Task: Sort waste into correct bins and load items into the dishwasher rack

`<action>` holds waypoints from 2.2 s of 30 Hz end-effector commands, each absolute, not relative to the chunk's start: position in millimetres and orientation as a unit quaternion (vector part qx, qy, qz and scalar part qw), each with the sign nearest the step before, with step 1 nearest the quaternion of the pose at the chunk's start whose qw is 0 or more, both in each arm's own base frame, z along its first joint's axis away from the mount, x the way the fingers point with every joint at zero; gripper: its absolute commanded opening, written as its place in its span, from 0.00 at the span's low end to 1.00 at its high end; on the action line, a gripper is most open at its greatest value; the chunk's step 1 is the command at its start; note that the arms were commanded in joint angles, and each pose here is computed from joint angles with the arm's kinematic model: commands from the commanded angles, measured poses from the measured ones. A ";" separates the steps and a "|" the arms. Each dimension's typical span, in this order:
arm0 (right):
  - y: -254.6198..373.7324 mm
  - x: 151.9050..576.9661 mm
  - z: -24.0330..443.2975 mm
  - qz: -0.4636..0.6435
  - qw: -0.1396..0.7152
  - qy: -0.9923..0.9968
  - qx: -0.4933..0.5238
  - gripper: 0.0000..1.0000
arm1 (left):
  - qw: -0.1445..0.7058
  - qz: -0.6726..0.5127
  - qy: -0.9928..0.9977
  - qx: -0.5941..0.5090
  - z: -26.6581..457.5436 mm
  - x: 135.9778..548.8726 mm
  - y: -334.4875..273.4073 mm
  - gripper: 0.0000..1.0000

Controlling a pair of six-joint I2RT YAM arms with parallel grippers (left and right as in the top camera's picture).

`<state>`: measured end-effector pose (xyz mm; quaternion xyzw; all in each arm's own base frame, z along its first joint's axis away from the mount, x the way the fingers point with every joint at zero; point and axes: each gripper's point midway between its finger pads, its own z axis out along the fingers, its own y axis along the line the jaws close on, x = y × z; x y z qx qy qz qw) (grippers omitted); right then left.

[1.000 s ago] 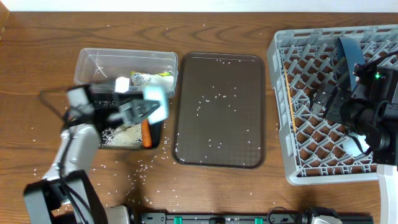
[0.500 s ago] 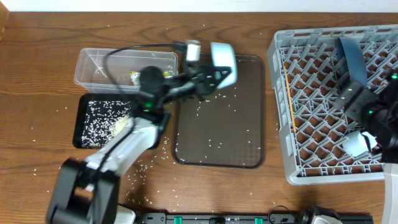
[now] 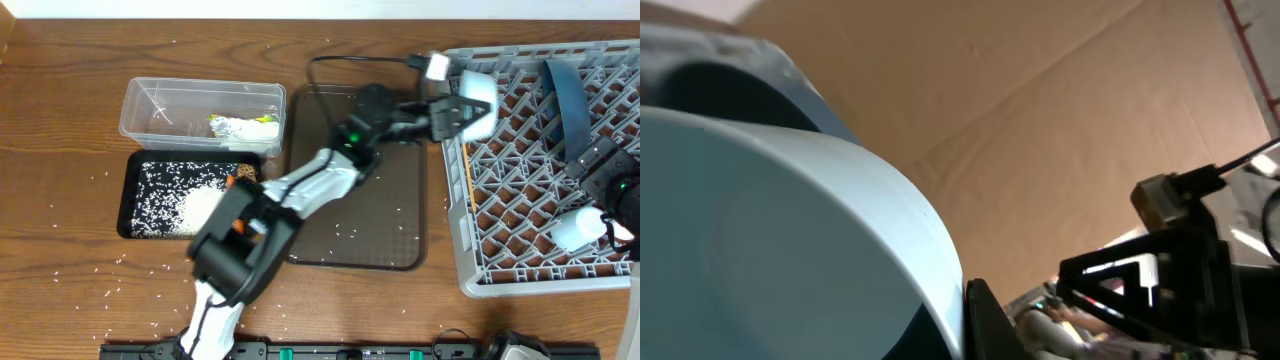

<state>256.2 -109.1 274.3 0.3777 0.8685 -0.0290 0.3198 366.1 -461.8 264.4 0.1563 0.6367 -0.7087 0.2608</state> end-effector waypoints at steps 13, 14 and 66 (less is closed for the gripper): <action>-110.6 251.7 274.3 -0.031 0.315 0.865 0.388 0.99 | 0.160 -0.752 0.636 0.059 198.6 381.6 -484.2 0.13; -110.6 251.7 274.3 -0.031 0.315 0.865 0.388 0.99 | 0.161 -0.752 0.636 0.059 198.7 382.6 -483.3 0.17; 63.9 188.9 370.8 0.224 0.477 0.849 -0.042 0.99 | 0.438 -0.033 0.896 -0.061 349.8 259.6 -20.0 0.98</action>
